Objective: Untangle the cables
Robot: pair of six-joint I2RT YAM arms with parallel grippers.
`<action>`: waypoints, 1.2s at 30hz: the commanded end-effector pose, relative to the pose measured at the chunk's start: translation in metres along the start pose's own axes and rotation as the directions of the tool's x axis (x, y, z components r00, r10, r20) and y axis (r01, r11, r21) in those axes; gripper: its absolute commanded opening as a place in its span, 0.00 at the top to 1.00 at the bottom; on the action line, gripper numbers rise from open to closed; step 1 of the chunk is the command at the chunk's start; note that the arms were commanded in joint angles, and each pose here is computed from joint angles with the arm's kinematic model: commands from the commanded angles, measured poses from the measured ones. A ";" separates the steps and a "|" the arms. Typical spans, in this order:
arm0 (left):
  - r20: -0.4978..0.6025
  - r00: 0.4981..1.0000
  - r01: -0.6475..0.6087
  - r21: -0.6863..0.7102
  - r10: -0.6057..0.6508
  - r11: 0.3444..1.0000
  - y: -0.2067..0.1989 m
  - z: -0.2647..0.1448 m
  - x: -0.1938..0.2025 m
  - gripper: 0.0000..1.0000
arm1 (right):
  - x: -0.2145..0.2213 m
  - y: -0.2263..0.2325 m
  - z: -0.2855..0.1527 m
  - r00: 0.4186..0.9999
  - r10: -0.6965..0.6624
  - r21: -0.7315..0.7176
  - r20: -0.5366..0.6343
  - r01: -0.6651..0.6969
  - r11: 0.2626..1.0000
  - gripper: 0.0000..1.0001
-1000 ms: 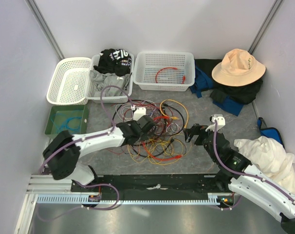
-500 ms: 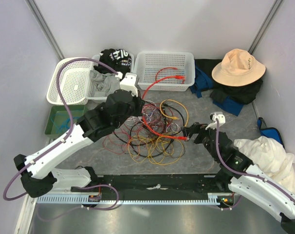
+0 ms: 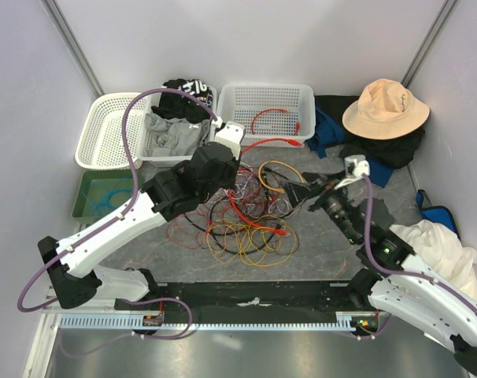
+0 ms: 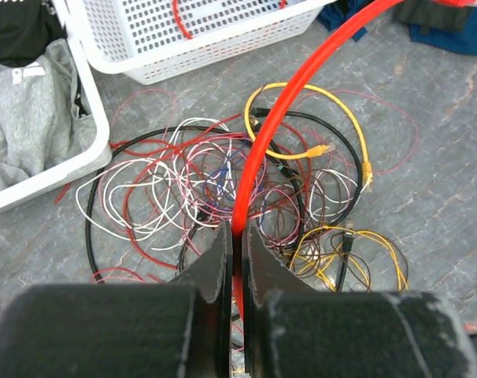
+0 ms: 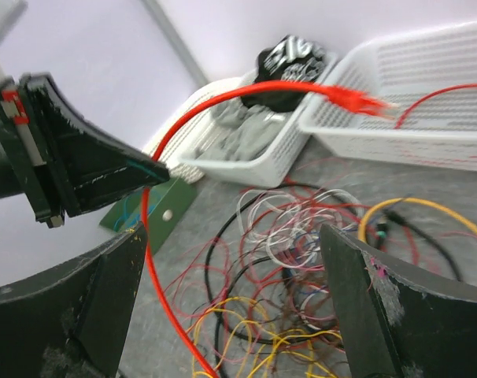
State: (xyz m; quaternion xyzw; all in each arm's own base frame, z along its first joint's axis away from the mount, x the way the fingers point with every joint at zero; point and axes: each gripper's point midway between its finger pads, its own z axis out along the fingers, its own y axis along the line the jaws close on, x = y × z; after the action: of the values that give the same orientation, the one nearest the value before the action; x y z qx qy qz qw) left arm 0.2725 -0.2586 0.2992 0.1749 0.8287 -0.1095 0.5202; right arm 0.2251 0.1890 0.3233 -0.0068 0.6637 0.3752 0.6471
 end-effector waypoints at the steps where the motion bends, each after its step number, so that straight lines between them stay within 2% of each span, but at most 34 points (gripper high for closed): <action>1: 0.072 0.997 -0.014 0.098 0.007 0.995 -0.017 -0.008 -0.029 0.98 | 0.020 0.045 0.028 0.995 0.025 -0.201 -0.100 -0.045 0.978 0.02; 4: 0.089 0.996 -0.017 0.119 0.006 0.993 -0.022 -0.011 -0.039 0.98 | 0.038 0.057 0.041 0.986 0.032 -0.254 -0.163 -0.073 0.965 0.02; 11: 0.110 0.993 -0.055 0.148 0.038 0.988 -0.031 -0.010 -0.053 0.98 | 0.058 0.098 0.054 0.977 -0.034 -0.373 -0.209 -0.048 0.926 0.02; 18: 0.140 0.989 -0.070 0.166 0.047 0.984 -0.039 -0.012 -0.076 0.98 | 0.066 0.108 0.071 0.981 -0.027 -0.364 -0.193 -0.046 0.930 0.04; 21: 0.146 0.989 -0.065 0.180 0.039 0.981 -0.043 -0.013 -0.081 0.98 | 0.065 0.113 0.081 0.983 -0.024 -0.359 -0.182 -0.043 0.932 0.15; 22: 0.146 0.989 -0.063 0.179 0.037 0.982 -0.043 -0.013 -0.081 0.98 | 0.065 0.110 0.084 0.984 -0.019 -0.342 -0.175 -0.043 0.939 0.27; 23: 0.147 0.989 -0.060 0.169 0.035 0.984 -0.040 -0.014 -0.081 0.98 | 0.062 0.104 0.086 0.987 -0.013 -0.311 -0.158 -0.038 0.950 0.32; 24: 0.146 0.989 -0.059 0.161 0.036 0.985 -0.038 -0.015 -0.080 0.98 | 0.060 0.103 0.086 0.989 -0.009 -0.303 -0.147 -0.037 0.952 0.41; 26: 0.138 0.990 -0.062 0.140 0.042 0.988 -0.033 -0.014 -0.074 0.98 | 0.056 0.099 0.083 0.992 -0.003 -0.292 -0.127 -0.034 0.956 0.50; 27: 0.137 0.990 -0.061 0.130 0.043 0.990 -0.031 -0.015 -0.073 0.98 | 0.055 0.096 0.083 0.993 -0.003 -0.276 -0.120 -0.031 0.961 0.61; 28: 0.140 0.989 -0.058 0.120 0.041 0.991 -0.027 -0.017 -0.073 0.98 | 0.054 0.094 0.083 0.993 -0.004 -0.267 -0.118 -0.028 0.963 0.63; 31: 0.127 0.991 -0.057 0.092 0.045 0.994 -0.022 -0.014 -0.064 0.98 | 0.053 0.093 0.081 0.993 -0.007 -0.262 -0.121 -0.025 0.965 0.62; 32: 0.123 0.991 -0.058 0.085 0.047 0.995 -0.021 -0.013 -0.062 0.98 | 0.054 0.093 0.081 0.992 -0.009 -0.262 -0.126 -0.024 0.965 0.58; 33: 0.121 0.991 -0.057 0.085 0.047 0.995 -0.021 -0.013 -0.061 0.98 | 0.056 0.092 0.081 0.991 -0.013 -0.259 -0.131 -0.022 0.966 0.45; 34: 0.118 0.992 -0.054 0.085 0.044 0.995 -0.021 -0.012 -0.060 0.98 | 0.058 0.090 0.082 0.990 -0.016 -0.253 -0.140 -0.020 0.967 0.40; 36: 0.118 0.992 -0.050 0.092 0.039 0.995 -0.021 -0.013 -0.059 0.98 | 0.059 0.091 0.082 0.989 -0.014 -0.254 -0.144 -0.023 0.967 0.38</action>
State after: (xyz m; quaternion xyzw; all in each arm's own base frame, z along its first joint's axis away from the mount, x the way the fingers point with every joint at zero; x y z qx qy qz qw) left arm 0.2784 -0.2918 0.3467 0.2160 0.7969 -0.1502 0.5438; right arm 0.2393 0.3257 0.3079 -0.1240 0.6709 0.4521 0.5746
